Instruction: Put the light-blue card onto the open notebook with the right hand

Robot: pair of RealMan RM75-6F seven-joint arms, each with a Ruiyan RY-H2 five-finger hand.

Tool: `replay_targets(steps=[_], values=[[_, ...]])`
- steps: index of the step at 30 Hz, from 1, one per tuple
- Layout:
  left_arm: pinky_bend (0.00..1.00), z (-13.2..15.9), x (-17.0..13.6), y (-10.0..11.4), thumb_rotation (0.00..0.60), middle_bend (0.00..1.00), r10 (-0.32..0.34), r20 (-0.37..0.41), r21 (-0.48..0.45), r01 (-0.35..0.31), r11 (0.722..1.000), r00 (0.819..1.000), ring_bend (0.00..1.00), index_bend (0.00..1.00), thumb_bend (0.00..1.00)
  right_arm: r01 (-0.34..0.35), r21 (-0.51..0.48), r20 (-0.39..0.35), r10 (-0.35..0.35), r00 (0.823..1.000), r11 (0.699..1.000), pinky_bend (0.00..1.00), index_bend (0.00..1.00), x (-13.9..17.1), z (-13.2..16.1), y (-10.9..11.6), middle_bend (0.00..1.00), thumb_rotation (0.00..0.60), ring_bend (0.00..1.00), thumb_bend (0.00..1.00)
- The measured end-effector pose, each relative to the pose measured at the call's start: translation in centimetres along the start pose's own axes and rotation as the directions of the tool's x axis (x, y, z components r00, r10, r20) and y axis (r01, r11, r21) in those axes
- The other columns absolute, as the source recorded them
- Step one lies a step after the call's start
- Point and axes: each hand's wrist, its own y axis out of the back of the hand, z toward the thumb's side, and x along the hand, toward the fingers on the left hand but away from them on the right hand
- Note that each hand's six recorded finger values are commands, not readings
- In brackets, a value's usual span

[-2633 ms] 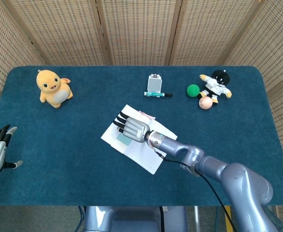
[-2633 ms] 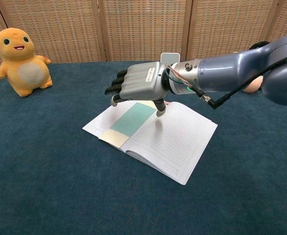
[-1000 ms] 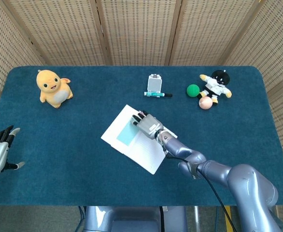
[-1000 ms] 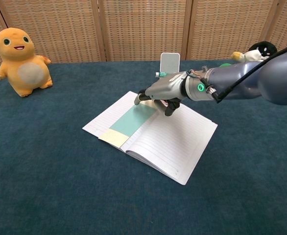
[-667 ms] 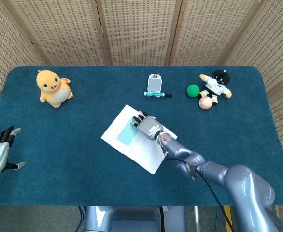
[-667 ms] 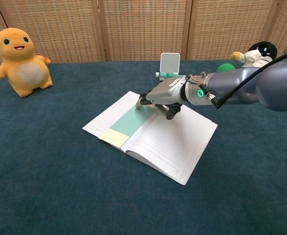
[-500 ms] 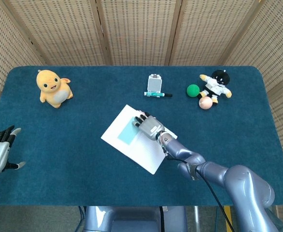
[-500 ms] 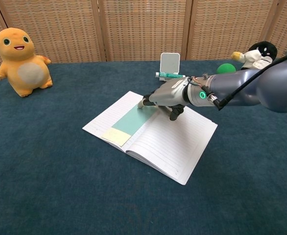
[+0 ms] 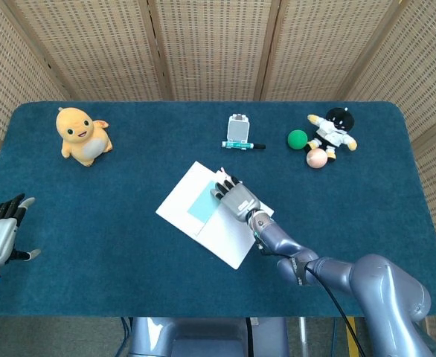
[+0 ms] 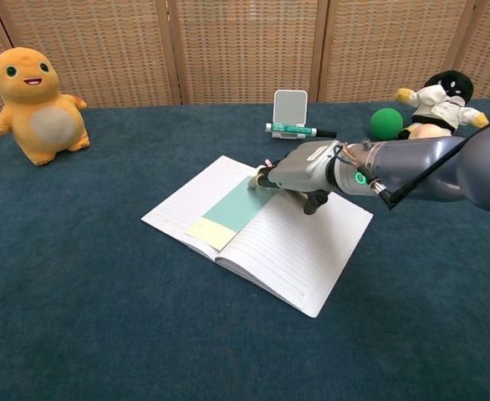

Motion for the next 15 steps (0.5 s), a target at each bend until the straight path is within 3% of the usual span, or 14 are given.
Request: replay_targets(steps=[10, 15], values=[[0.00, 0.0, -0.1, 0.0, 0.600, 0.00, 0.000, 0.001, -0.001, 0.000, 1.000, 1.000, 0.00, 0.00, 0.00, 0.013, 0.014, 0.063, -0.014, 0.998, 1.000, 0.07, 0.01, 0.6, 0.7, 0.1, 0.00, 0.600, 0.00, 1.00], [0.00, -0.1, 0.0, 0.0, 0.600, 0.00, -0.002, 0.000, -0.001, 0.002, 1.000, 1.000, 0.00, 0.00, 0.00, -0.003, 0.027, 0.046, 0.002, 0.999, 1.000, 0.07, 0.04, 0.7, 1.7, 0.0, 0.00, 0.600, 0.00, 1.00]])
